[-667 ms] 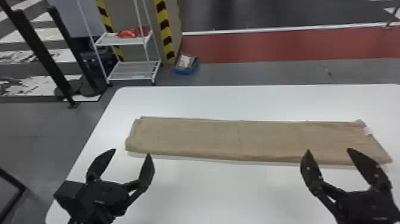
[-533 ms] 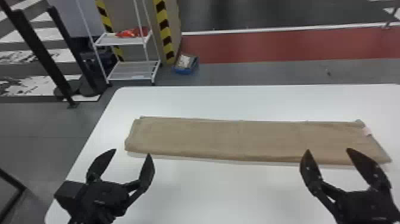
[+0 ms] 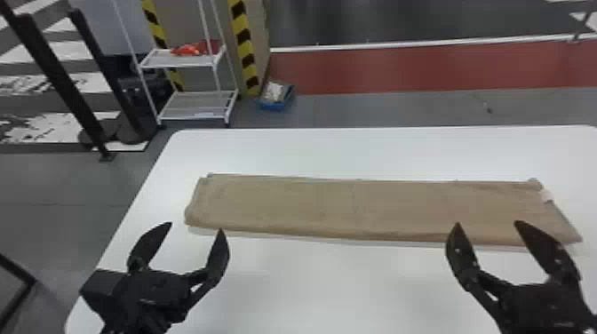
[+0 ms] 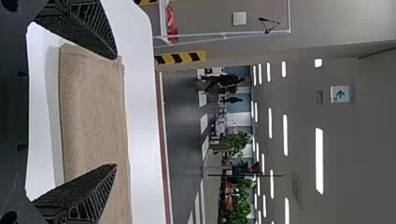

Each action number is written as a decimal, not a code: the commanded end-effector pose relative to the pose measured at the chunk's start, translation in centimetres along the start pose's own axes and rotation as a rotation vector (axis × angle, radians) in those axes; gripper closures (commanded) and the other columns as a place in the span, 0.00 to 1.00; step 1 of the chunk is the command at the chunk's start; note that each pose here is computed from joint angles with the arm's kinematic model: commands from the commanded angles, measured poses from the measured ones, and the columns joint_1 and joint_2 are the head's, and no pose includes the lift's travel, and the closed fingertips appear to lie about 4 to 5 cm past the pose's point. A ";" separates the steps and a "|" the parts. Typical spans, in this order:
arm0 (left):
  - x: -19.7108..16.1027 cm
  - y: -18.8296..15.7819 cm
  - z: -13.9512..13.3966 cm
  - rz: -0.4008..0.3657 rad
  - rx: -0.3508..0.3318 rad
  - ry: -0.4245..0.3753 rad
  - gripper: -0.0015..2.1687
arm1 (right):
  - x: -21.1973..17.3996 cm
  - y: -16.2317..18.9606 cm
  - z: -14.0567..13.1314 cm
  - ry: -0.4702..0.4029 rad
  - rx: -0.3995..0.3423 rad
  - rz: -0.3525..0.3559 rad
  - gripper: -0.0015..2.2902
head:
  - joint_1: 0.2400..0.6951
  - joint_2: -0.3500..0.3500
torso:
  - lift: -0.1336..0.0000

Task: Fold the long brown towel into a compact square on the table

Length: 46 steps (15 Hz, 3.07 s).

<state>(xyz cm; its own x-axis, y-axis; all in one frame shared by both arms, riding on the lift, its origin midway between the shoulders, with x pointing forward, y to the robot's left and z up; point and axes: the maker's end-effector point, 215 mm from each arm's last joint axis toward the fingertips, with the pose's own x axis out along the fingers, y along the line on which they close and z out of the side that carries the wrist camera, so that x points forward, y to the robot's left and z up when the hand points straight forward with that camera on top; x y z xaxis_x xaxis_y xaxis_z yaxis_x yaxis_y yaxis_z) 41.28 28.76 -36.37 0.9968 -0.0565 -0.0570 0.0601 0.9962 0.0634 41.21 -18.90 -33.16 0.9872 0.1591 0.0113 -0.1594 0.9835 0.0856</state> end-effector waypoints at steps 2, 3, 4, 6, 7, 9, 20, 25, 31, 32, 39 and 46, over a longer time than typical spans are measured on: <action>0.0 0.0 -0.1 0.003 -0.004 0.001 0.02 | 0.0 0.0 -0.1 0.001 0.007 -0.004 0.05 | 1.00 0.69 | 0.08; 0.0 0.1 -0.1 0.004 -0.003 0.001 0.02 | 0.1 0.1 -0.1 0.000 0.007 -0.003 0.05 | 1.00 0.69 | 0.08; 0.0 0.1 -0.1 0.004 -0.003 0.001 0.02 | 0.1 0.1 -0.2 0.001 0.008 -0.003 0.05 | 1.00 0.69 | 0.08; 0.0 0.1 -0.2 0.004 -0.004 0.004 0.02 | 0.1 0.1 -0.2 0.001 0.009 -0.003 0.05 | 1.00 0.69 | 0.08; 0.0 0.1 -0.2 0.004 -0.004 0.002 0.02 | 0.0 0.1 -0.1 -0.001 0.009 -0.003 0.05 | 1.00 0.70 | 0.08; 0.0 -0.2 0.1 -0.001 0.001 -0.001 0.02 | -0.1 0.0 0.2 -0.011 0.014 -0.006 0.05 | 1.00 0.70 | 0.08; 6.2 6.4 -3.1 0.043 -0.133 0.263 0.05 | -0.2 -0.5 -0.5 -0.002 0.032 -0.014 0.05 | 1.00 0.75 | 0.08; 10.5 6.4 -5.6 -0.036 -0.341 0.410 0.07 | -0.3 -0.4 -0.3 -0.004 0.030 -0.014 0.05 | 1.00 0.78 | 0.08; 13.1 5.5 -8.3 -0.092 -0.435 0.515 0.07 | -0.3 -0.6 -0.6 0.000 0.029 -0.017 0.05 | 1.00 0.75 | 0.08; 13.3 5.4 -8.5 -0.093 -0.441 0.521 0.07 | -0.3 -0.6 -0.6 0.000 0.029 -0.017 0.05 | 1.00 0.74 | 0.08; 13.7 5.9 -8.3 -0.118 -0.426 0.525 0.66 | -0.3 -0.5 -0.5 -0.001 0.030 -0.015 0.05 | 1.00 0.75 | 0.08; 11.8 7.7 -7.7 -0.083 -0.426 0.523 0.99 | -0.4 -0.6 -0.6 0.000 0.030 -0.017 0.05 | 1.00 0.75 | 0.08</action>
<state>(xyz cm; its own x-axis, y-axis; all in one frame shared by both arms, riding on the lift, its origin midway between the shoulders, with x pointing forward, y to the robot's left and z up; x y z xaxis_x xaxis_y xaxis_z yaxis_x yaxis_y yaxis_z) 53.34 35.27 -45.27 0.8120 -0.2196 -0.5407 0.0090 0.9311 -0.3646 40.92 -19.53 -33.81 0.9891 0.1467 0.0082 -0.1467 0.9832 0.1090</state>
